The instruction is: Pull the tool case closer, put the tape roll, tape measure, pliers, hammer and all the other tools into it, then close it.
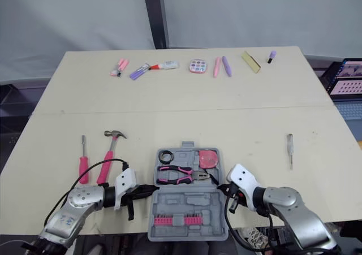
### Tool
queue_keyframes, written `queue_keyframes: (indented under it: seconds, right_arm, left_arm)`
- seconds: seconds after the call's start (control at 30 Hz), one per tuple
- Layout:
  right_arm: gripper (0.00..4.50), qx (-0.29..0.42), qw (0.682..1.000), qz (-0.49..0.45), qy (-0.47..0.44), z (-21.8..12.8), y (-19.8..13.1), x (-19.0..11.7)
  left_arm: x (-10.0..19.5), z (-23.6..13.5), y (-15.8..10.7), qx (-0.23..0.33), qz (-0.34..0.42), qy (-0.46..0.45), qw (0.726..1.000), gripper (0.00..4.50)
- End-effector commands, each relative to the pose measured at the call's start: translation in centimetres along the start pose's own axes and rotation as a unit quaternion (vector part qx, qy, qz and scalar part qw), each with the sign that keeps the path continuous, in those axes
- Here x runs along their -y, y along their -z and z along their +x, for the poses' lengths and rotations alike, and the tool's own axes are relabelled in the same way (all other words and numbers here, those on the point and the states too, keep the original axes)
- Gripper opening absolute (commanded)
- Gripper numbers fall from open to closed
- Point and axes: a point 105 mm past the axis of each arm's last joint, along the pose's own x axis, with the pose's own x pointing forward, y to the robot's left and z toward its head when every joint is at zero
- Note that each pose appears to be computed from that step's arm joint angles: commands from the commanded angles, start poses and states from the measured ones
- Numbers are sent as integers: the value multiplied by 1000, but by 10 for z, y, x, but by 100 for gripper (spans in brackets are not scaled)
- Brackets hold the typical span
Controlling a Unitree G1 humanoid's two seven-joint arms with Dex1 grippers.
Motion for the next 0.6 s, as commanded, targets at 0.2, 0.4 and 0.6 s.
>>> queue_keyframes:
  seconds: [0.2, 0.4, 0.6]
  right_arm:
    - [2, 18, 1000, -13, 6, 6, -9, 3]
    - [2, 19, 1000, -18, 9, 11, -12, 7]
    - [2, 20, 1000, -21, 9, 16, -13, 8]
  left_arm:
    - [-4, 3, -3, 12, 9, -4, 1000, 3]
    - [-11, 2, -5, 15, 10, -10, 1000, 3]
    - [-16, 5, -9, 22, 7, -19, 1000, 3]
